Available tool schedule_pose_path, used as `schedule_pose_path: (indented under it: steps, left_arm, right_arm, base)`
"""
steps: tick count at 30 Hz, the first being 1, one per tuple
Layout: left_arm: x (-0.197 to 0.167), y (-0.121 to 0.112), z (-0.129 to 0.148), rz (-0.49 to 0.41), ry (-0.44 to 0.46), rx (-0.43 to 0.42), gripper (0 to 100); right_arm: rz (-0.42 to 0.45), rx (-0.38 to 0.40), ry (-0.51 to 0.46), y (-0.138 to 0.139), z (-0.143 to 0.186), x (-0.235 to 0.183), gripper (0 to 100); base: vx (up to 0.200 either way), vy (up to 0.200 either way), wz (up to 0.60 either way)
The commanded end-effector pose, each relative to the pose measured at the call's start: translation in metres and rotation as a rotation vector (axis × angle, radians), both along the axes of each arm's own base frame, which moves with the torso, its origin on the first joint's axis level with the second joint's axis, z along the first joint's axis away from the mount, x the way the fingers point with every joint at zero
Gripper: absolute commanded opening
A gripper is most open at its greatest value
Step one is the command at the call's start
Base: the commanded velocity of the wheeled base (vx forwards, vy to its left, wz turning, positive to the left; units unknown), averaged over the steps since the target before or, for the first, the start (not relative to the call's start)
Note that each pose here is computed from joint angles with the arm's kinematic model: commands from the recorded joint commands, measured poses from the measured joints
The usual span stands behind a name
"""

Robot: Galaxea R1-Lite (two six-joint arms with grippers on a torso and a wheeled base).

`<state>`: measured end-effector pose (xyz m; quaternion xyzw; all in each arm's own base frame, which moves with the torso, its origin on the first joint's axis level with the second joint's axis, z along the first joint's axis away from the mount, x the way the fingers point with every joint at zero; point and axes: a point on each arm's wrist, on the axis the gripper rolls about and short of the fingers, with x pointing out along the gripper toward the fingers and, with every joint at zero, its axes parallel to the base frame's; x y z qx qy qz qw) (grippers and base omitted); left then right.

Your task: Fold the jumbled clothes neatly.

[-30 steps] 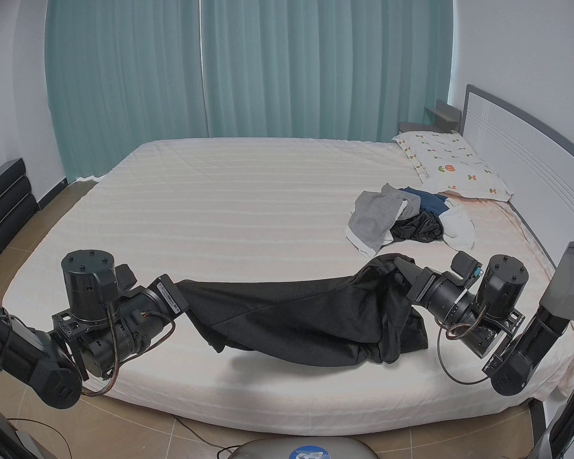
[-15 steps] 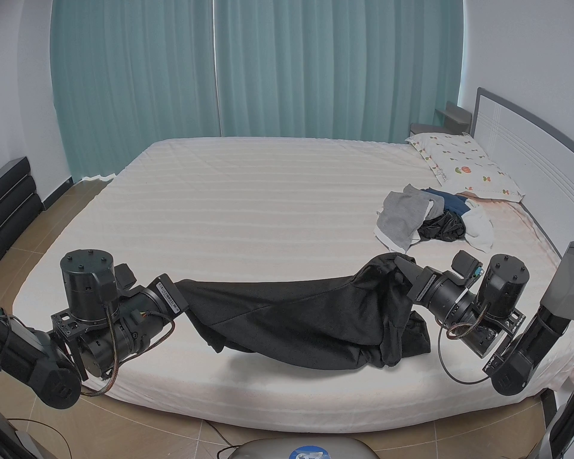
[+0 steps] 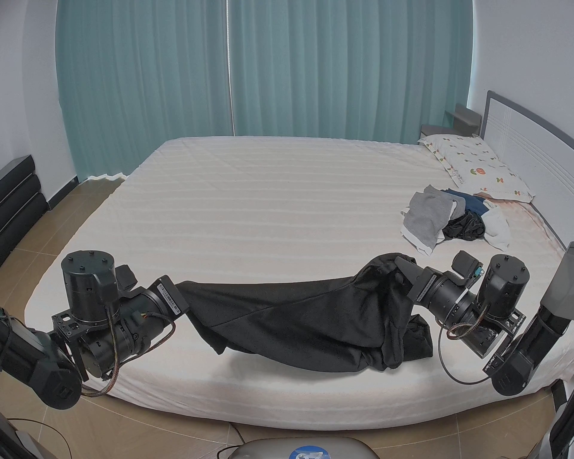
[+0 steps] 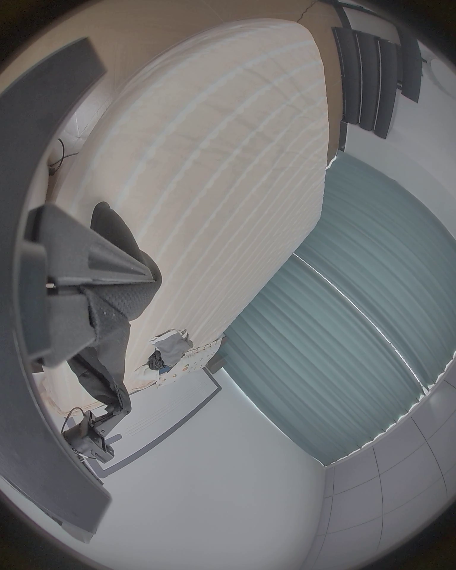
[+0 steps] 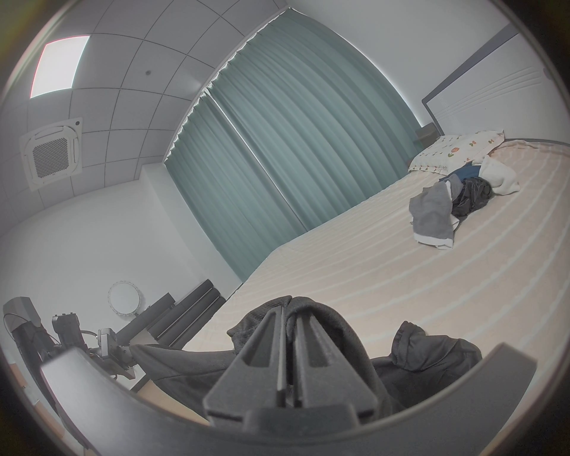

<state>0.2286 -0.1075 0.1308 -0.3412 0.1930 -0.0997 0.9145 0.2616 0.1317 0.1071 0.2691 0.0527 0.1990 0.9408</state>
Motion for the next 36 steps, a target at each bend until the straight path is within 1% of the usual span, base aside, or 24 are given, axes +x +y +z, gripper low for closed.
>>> schedule_pose_path:
  steps: [1,6,14,20,21,24,28,29,30,31,33,34,35,36]
  left_arm:
    - [0.0,-0.001,-0.002,-0.002,0.007,0.0,0]
    - [0.0,-0.001,-0.002,-0.007,0.009,0.0,0]
    - [-0.005,-0.005,-0.003,-0.022,0.011,0.006,0]
    - [-0.011,-0.008,0.004,-0.038,-0.009,-0.001,0]
    - [-0.015,-0.009,0.008,-0.05,-0.025,-0.007,0]
    - [-0.021,-0.009,0.016,-0.042,-0.057,-0.015,0]
    - [-0.031,-0.006,0.033,-0.03,-0.123,-0.04,0]
    - [-0.031,-0.006,0.033,-0.03,-0.123,-0.04,0]
    - [-0.036,-0.003,0.044,-0.03,-0.152,-0.056,0]
    - [-0.038,-0.002,0.05,-0.03,-0.163,-0.06,0]
    - [-0.04,0.0,0.068,-0.028,-0.191,-0.076,0]
    - [-0.04,0.0,0.072,-0.028,-0.194,-0.078,0]
    - [-0.042,0.002,0.086,-0.023,-0.208,-0.085,0]
    - [-0.043,0.003,0.096,-0.023,-0.217,-0.09,0]
  right_arm:
    - [0.001,0.001,-0.002,-0.001,0.0,-0.001,0]
    - [0.007,0.002,-0.004,-0.002,0.001,-0.003,0]
    - [0.021,0.001,-0.004,-0.005,0.005,-0.012,0]
    - [0.047,0.026,-0.058,-0.005,0.023,-0.026,0]
    - [0.063,0.032,-0.083,-0.006,0.03,-0.033,0]
    - [0.073,0.049,-0.131,-0.009,0.043,-0.043,0]
    - [0.082,0.105,-0.249,-0.017,0.075,-0.062,0]
    - [0.082,0.105,-0.249,-0.017,0.075,-0.062,0]
    - [0.109,0.139,-0.318,-0.021,0.093,-0.075,0]
    - [0.121,0.151,-0.355,-0.025,0.102,-0.082,0]
    - [0.122,0.138,-0.424,-0.031,0.12,-0.092,0]
    - [0.117,0.13,-0.433,-0.032,0.124,-0.093,0]
    - [0.105,0.123,-0.466,-0.037,0.139,-0.099,0]
    - [0.102,0.133,-0.494,-0.041,0.153,-0.104,0]
  base:
    - [0.0,0.0,0.0]
    - [0.0,0.0,0.0]
    - [-0.2,0.0,0.0]
    - [-0.2,0.0,0.0]
    - [-0.2,0.0,0.0]
    - [-0.2,0.0,0.0]
    - [-0.2,0.0,0.0]
    - [-0.2,0.0,0.0]
    - [-0.2,0.0,0.0]
    - [0.0,0.0,0.0]
    - [0.0,0.0,0.0]
    - [0.0,0.0,0.0]
    - [0.0,0.0,0.0]
    - [0.0,0.0,0.0]
